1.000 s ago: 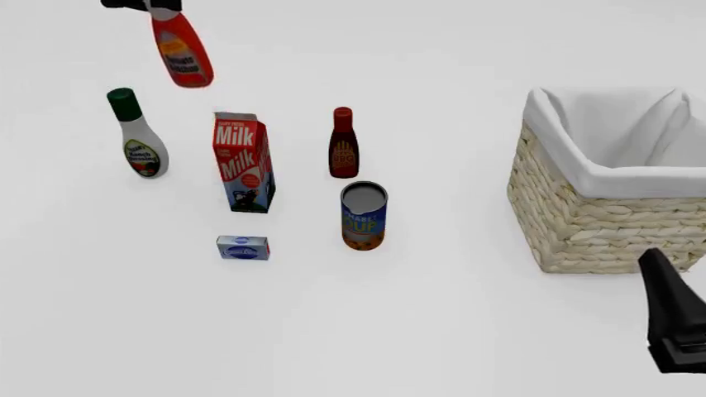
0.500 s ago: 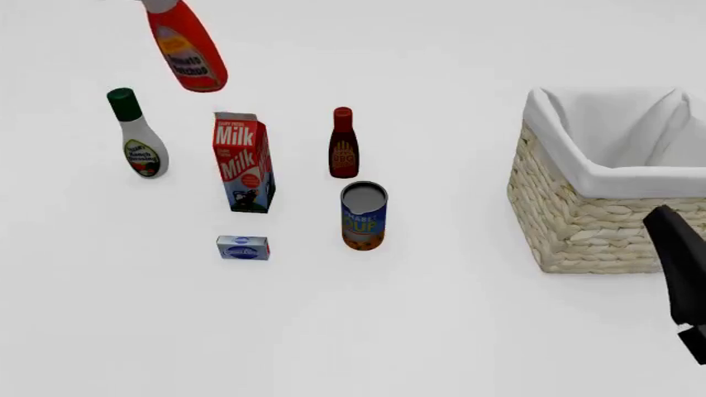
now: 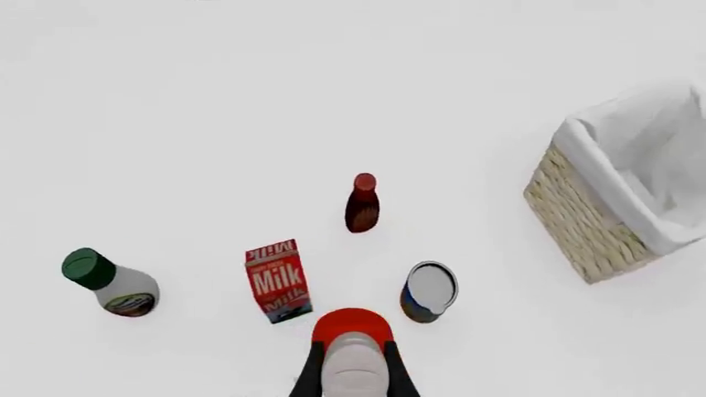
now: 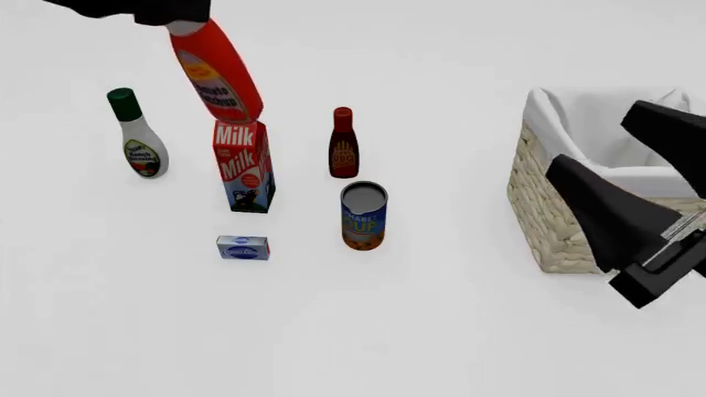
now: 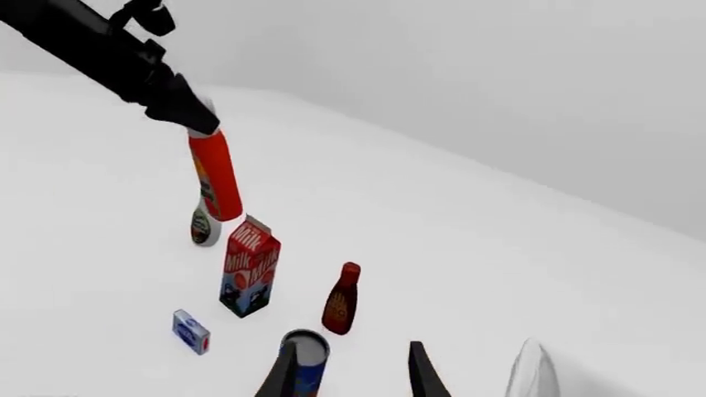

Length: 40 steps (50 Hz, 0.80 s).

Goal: Pick the ketchup and place it in the basket.

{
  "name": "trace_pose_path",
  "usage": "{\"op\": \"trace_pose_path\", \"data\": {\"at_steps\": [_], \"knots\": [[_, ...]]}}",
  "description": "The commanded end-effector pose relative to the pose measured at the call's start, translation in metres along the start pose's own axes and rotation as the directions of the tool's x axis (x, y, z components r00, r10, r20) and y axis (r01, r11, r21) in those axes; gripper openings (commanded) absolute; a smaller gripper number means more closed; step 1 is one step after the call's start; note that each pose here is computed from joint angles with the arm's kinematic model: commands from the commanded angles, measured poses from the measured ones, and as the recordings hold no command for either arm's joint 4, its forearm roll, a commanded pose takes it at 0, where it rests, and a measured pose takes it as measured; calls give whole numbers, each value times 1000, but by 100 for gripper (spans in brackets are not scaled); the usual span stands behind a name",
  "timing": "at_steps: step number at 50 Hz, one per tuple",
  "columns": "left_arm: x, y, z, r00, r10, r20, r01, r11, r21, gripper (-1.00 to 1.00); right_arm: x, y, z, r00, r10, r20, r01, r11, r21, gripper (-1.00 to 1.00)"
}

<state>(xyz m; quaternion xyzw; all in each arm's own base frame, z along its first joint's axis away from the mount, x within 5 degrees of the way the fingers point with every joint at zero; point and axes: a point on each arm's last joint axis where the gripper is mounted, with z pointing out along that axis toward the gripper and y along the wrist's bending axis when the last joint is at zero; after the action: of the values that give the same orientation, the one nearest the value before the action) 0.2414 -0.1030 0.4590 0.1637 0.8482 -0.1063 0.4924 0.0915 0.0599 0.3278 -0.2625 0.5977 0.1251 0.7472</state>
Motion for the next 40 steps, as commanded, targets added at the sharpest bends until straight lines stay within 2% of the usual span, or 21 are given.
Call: {"op": "trace_pose_path", "data": {"at_steps": [1, 2, 3, 9, 12, 15, 18, 27, 29, 34, 40], "knots": [[2, -16, -10, 997, 79, -1, -79, 995, 56, -100, -3, 12, 37, 1000, -27, -15, 25, 996, -91, 100], [2, -18, -8, 995, 100, -5, -100, 993, 63, -100, -4, 15, 40, 1000, -12, -15, 10, 994, -108, 100], [2, -19, -8, 996, 90, -6, -89, 994, 67, -100, -4, 15, 43, 1000, -5, -24, 2, 994, -113, 100], [4, -29, -4, 993, 117, -25, -114, 988, 99, -100, -6, 20, 58, 999, -6, -35, 1, 990, -140, 100], [1, -32, -5, 991, 128, -23, -125, 986, 107, -100, -5, 25, 63, 999, -20, -32, 15, 987, -161, 100], [-7, -32, -10, 991, 135, -6, -134, 985, 108, -100, -3, 27, 72, 999, -14, -34, 8, 986, -164, 100], [-8, -33, -10, 990, 139, -5, -137, 984, 111, -100, -3, 29, 78, 999, -9, -41, 2, 986, -167, 100], [0, -46, -9, 989, 146, -14, -142, 978, 155, -100, -5, 45, 96, 999, -8, -54, -5, 972, -234, 100], [0, -46, -8, 989, 147, -14, -144, 978, 154, -100, -7, 46, 97, 999, -3, -53, -10, 971, -238, 100], [3, -52, -3, 989, 146, -20, -140, 975, 172, -100, -8, 55, 106, 998, -32, -53, 16, 962, -273, 100], [7, -54, 1, 988, 155, -24, -149, 973, 177, -100, -11, 63, 114, 998, -23, -58, 5, 954, -299, 100]]}}
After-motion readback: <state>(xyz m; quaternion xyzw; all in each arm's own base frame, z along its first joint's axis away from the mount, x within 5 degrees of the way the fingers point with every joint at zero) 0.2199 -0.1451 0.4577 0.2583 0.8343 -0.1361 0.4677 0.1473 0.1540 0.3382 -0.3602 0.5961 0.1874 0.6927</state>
